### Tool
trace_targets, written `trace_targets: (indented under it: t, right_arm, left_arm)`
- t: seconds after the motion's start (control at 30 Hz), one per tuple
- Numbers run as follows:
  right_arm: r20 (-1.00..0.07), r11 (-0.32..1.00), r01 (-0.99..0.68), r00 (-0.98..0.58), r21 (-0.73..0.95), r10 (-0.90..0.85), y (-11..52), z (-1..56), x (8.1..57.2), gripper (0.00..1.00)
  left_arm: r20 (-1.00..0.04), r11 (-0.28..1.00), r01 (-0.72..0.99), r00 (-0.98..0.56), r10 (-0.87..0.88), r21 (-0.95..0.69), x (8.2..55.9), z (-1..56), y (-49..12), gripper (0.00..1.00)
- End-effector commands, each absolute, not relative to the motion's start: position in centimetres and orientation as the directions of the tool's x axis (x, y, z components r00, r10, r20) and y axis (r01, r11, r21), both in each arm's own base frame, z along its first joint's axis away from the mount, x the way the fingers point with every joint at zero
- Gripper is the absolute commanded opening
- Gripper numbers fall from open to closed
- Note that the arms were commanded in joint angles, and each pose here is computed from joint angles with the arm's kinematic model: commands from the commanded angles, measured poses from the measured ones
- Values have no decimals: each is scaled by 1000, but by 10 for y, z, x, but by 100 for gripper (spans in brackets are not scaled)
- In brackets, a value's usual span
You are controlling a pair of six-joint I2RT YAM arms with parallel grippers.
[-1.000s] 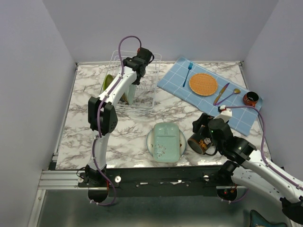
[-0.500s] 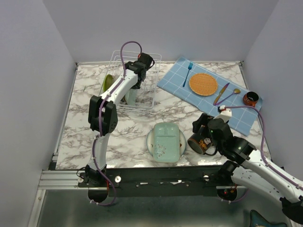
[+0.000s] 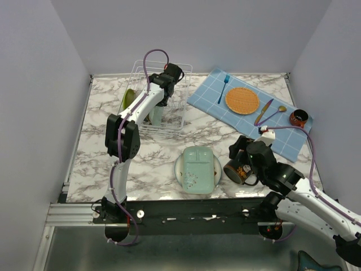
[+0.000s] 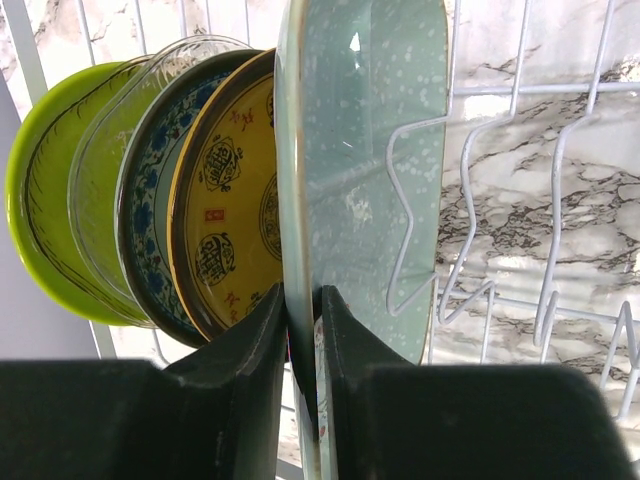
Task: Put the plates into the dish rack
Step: Insert the plate into the dish rack.
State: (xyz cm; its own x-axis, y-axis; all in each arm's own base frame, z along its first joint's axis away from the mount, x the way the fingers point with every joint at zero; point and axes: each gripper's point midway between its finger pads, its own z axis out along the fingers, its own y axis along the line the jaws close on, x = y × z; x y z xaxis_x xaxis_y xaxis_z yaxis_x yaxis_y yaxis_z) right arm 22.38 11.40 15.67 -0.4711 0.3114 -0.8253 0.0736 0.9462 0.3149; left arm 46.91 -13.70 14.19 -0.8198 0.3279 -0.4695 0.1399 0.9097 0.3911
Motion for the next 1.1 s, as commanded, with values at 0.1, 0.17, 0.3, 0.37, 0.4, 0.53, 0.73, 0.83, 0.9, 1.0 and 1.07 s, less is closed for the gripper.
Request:
trace_targets:
  t: [0.1, 0.17, 0.3, 0.37, 0.4, 0.53, 0.73, 0.83, 0.9, 1.0, 1.07]
  right_arm:
    - [-827, 951, 93, -473, 296, 304, 111, 150, 224, 93]
    - [-828, 951, 95, -472, 294, 303, 111, 151, 225, 93]
    - [-827, 951, 87, -474, 297, 302, 114, 151, 226, 93]
    - [-827, 950, 86, -474, 299, 303, 115, 152, 226, 93]
    - [-827, 951, 86, -476, 296, 300, 115, 151, 227, 93]
    - [-826, 952, 82, -479, 295, 297, 116, 151, 227, 93]
    - [-826, 953, 84, -480, 292, 295, 115, 150, 227, 94]
    - [-826, 952, 87, -478, 292, 297, 115, 150, 227, 94]
    - [-826, 953, 88, -479, 291, 297, 114, 149, 227, 93]
    - [-825, 953, 87, -481, 292, 296, 115, 149, 226, 94]
    - [-825, 952, 87, -481, 293, 298, 115, 149, 227, 94]
  left_arm:
    - [-453, 913, 144, -832, 321, 382, 466, 131, -137, 33]
    - [-456, 912, 142, -830, 321, 384, 467, 134, -137, 37]
    - [-476, 915, 134, -820, 318, 381, 468, 144, -137, 41]
    - [-482, 914, 132, -815, 321, 384, 468, 148, -136, 44]
    - [-481, 911, 130, -815, 322, 390, 469, 149, -135, 45]
    - [-493, 911, 122, -808, 322, 395, 471, 155, -134, 25]
    - [-477, 908, 127, -817, 324, 400, 471, 149, -134, 0]
    - [-478, 909, 124, -818, 321, 398, 470, 148, -133, 0]
    - [-484, 909, 118, -815, 318, 399, 471, 150, -133, 0]
    - [-488, 908, 109, -814, 315, 404, 470, 152, -131, 0]
    - [-496, 910, 102, -811, 310, 401, 471, 155, -130, 0]
